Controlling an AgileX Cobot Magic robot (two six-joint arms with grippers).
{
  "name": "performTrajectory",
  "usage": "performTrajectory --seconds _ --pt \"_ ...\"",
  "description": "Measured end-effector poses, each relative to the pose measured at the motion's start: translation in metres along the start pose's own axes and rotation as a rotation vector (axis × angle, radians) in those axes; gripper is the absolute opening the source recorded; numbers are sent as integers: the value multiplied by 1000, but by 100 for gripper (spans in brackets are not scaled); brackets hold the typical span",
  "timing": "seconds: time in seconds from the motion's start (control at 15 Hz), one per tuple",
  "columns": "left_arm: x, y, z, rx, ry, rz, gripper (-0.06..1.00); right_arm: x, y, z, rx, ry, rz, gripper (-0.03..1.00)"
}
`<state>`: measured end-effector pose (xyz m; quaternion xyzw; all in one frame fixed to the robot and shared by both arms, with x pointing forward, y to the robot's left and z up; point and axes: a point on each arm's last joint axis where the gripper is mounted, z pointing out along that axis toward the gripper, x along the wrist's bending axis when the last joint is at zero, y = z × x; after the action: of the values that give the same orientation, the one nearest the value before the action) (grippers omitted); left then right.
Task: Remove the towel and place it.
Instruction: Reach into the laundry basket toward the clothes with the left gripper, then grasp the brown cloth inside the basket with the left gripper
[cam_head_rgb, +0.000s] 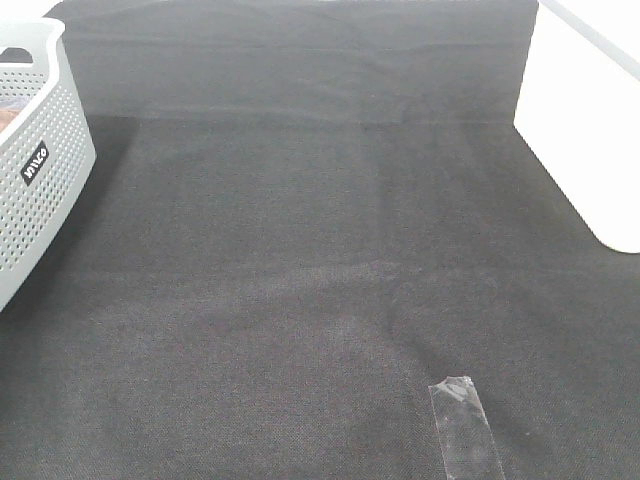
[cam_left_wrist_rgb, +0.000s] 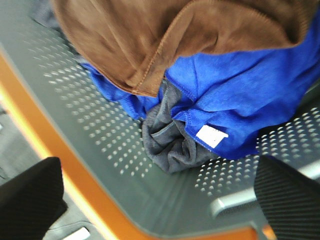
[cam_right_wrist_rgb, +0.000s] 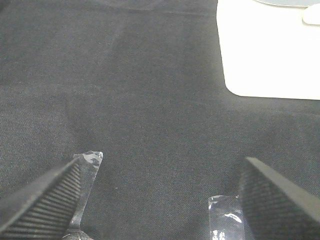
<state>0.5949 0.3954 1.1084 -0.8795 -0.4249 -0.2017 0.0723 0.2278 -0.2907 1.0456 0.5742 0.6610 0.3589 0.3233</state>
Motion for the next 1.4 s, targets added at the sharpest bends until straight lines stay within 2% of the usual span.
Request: performTrajectory --seconds 0.2,0.4,0.67,0.8,0.87,0.93,1.0,1.07,1.13,1.2,1.4 --pt "16 13 63 76 -80 21 97 0 0 0 0 0 0 79" --pt "14 26 113 118 -150 80 94 0 0 0 0 0 0 79" --pt "5 29 151 163 -218 110 94 0 0 0 0 0 0 79" --pt "4 30 155 166 -221 115 91 0 0 0 0 0 0 79" --pt "4 30 155 166 -221 115 83 0 0 0 0 0 0 79" --pt "4 30 155 167 -221 117 69 0 0 0 0 0 0 79" --pt "4 29 156 172 -218 120 48 0 0 0 0 0 0 79" --pt "5 29 156 180 -208 125 22 0 0 0 0 0 0 79" --pt "6 28 156 186 -196 122 7 0 0 0 0 0 0 79" --pt "7 28 156 192 -186 112 1 0 0 0 0 0 0 79" --pt "7 28 156 195 -179 91 0 0 0 0 0 0 0 79"
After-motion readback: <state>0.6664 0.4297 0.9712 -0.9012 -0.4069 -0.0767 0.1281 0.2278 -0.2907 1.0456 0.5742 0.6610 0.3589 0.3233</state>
